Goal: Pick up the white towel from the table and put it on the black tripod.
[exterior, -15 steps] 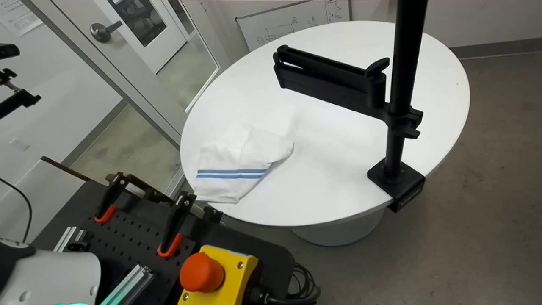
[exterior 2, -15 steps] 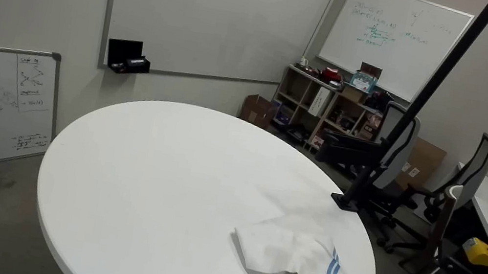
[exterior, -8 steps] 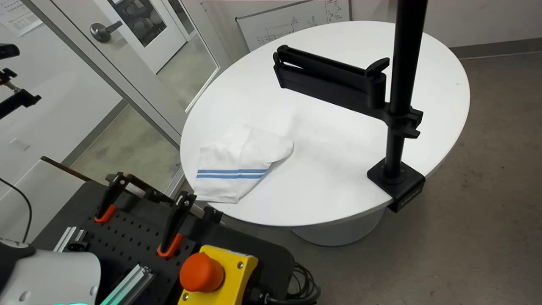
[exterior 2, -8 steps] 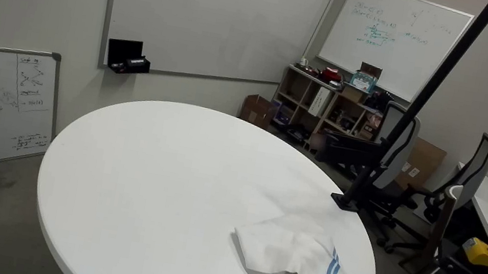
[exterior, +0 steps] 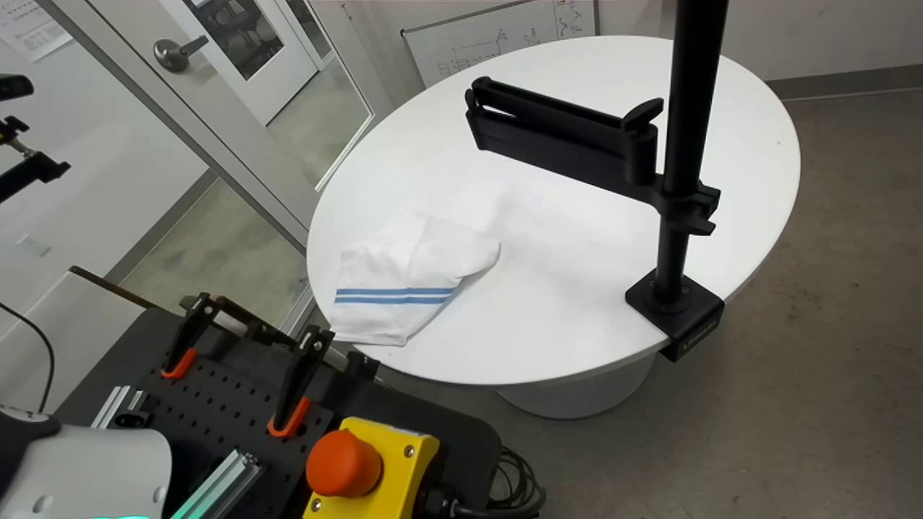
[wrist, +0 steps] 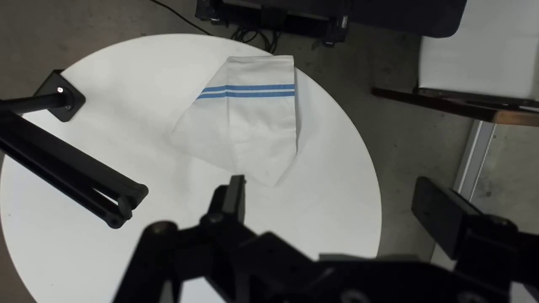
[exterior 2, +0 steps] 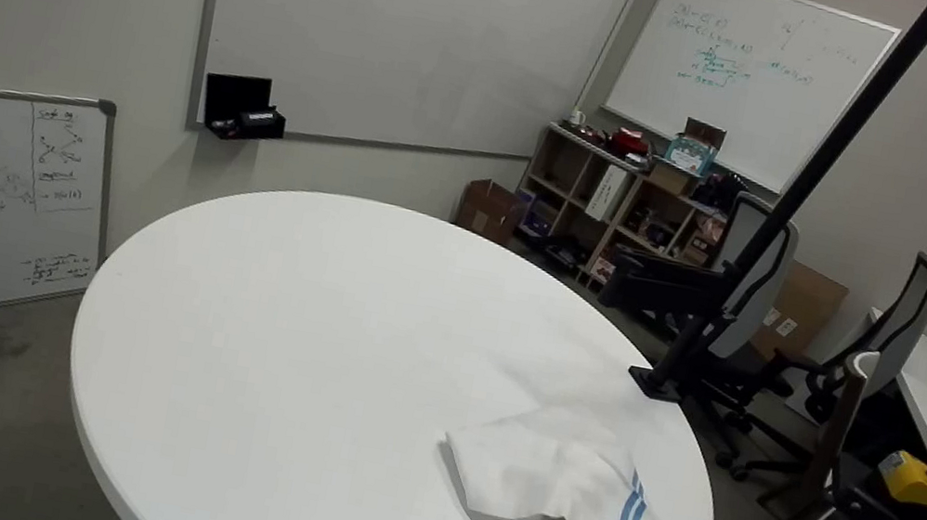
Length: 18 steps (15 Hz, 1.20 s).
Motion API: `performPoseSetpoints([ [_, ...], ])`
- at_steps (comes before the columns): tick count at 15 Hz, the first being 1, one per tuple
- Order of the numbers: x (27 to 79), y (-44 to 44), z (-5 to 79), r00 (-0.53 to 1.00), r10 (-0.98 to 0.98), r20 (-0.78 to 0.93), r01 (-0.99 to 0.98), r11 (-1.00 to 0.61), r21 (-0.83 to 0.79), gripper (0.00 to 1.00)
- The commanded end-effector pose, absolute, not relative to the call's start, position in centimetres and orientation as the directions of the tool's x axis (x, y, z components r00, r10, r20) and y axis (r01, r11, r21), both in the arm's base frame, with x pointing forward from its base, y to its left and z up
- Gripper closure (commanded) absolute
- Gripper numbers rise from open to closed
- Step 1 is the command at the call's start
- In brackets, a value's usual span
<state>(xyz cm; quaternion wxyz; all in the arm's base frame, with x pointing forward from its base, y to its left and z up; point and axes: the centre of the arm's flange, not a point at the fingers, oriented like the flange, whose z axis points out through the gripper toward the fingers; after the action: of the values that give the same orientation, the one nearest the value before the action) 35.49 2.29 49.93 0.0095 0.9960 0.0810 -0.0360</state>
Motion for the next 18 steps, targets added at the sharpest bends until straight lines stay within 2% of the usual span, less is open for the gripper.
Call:
performPoseSetpoints([
  [1, 35.5, 2.2, 49.9, 0.984, 0.161, -0.071, 0.162, -0.987, 0.016, 0.00],
  [11, 36.9, 0.6, 49.6, 0.989, 0.139, -0.046, 0.140, -0.990, 0.011, 0.00],
  [18, 39.0, -2.6, 45.6, 0.987, 0.063, -0.150, 0.065, -0.998, 0.008, 0.00],
])
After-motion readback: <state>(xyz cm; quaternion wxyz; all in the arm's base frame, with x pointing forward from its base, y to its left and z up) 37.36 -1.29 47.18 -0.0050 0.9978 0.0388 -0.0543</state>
